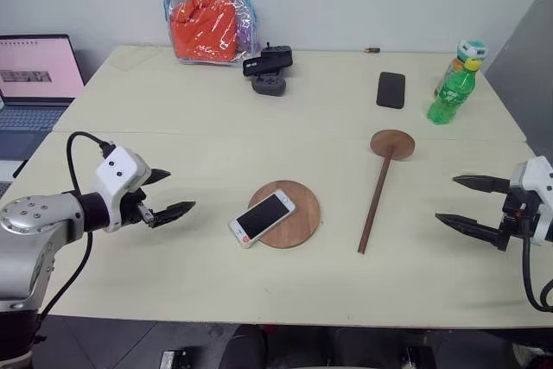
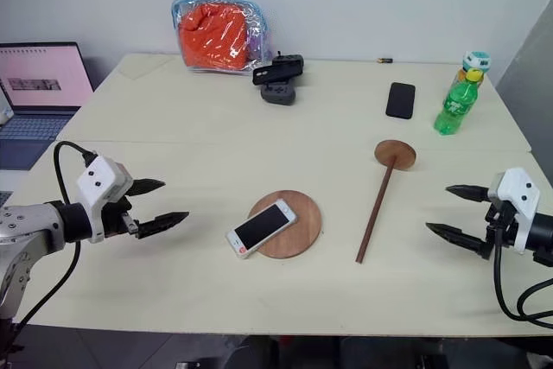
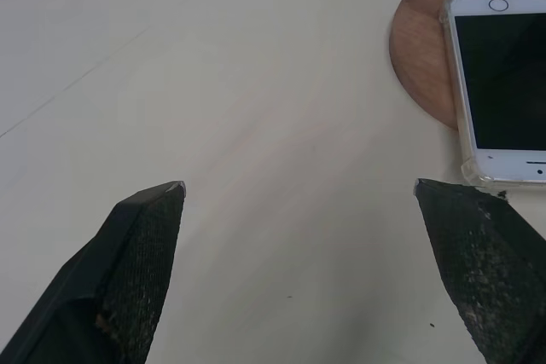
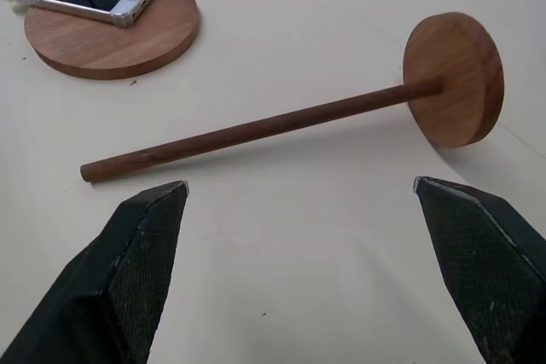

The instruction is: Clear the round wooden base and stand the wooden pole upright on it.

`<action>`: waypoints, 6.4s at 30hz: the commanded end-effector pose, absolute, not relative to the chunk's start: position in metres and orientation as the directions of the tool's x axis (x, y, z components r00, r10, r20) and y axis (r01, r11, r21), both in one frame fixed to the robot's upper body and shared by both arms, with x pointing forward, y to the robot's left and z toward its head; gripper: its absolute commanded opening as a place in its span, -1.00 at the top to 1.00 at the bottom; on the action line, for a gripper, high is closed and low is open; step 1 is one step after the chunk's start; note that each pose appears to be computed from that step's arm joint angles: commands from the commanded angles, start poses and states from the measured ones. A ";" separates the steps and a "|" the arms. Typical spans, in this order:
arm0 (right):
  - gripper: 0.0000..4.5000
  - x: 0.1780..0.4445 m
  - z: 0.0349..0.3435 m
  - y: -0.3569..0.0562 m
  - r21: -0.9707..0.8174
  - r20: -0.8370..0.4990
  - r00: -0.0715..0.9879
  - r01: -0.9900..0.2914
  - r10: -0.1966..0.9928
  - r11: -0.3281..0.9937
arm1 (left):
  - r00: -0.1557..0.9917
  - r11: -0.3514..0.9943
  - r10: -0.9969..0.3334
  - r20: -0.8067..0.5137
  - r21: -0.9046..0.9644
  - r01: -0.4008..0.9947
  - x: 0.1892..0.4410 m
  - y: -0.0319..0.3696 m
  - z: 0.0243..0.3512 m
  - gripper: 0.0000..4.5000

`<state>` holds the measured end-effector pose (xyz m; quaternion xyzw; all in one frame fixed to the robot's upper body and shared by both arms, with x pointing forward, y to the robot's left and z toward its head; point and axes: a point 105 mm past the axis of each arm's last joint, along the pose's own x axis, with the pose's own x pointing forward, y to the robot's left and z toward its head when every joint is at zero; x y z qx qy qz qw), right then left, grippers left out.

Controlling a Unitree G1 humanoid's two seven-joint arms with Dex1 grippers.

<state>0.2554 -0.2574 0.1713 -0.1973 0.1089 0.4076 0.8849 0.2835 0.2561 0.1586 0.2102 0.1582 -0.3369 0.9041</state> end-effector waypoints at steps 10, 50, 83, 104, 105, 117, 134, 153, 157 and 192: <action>-0.98 0.255 0.176 -0.245 -0.295 -0.315 0.641 -0.767 0.700 0.570 | 0.713 0.641 -0.587 -0.385 0.318 0.699 0.282 0.243 0.181 -1.00; -0.98 0.205 0.186 -0.136 -0.176 -0.277 0.399 -0.915 0.874 0.362 | 0.443 0.491 -0.718 -0.538 0.061 0.869 0.291 0.100 0.091 -1.00; -1.00 0.208 0.187 -0.131 -0.203 -0.265 0.387 -0.918 0.883 0.341 | 0.416 0.362 -0.781 -0.465 0.205 0.909 0.286 0.097 0.114 0.98; -1.00 0.209 0.187 -0.127 -0.201 -0.245 0.391 -0.916 0.887 0.349 | 0.527 0.464 -0.763 -0.375 0.251 0.850 0.276 0.117 0.130 -0.51; -1.00 0.209 0.187 -0.126 -0.201 -0.244 0.389 -0.916 0.888 0.346 | 0.548 0.488 -0.739 -0.391 0.251 0.836 0.279 0.118 0.125 -0.51; -1.00 0.202 0.185 -0.119 -0.186 -0.263 0.346 -0.934 0.901 0.305 | 0.518 0.488 -0.739 -0.431 0.188 0.852 0.281 0.107 0.114 -0.73; -1.00 0.201 0.183 -0.114 -0.204 -0.270 0.331 -0.938 0.904 0.282 | 0.501 0.480 -0.652 -0.570 0.201 0.854 0.291 0.109 0.089 -0.99; -1.00 0.201 0.182 -0.114 -0.206 -0.272 0.336 -0.936 0.902 0.286 | 0.435 0.444 -0.679 -0.591 0.140 0.885 0.280 0.101 0.084 -0.47; -1.00 0.201 0.182 -0.114 -0.209 -0.271 0.337 -0.935 0.901 0.287 | 0.495 0.457 -0.685 -0.535 0.213 0.863 0.286 0.101 0.097 -0.47; -1.00 0.240 0.215 -0.078 -0.298 -0.165 0.180 -0.946 0.970 0.125 | 0.951 0.997 0.030 -0.307 0.074 -0.008 0.378 0.337 0.129 -0.62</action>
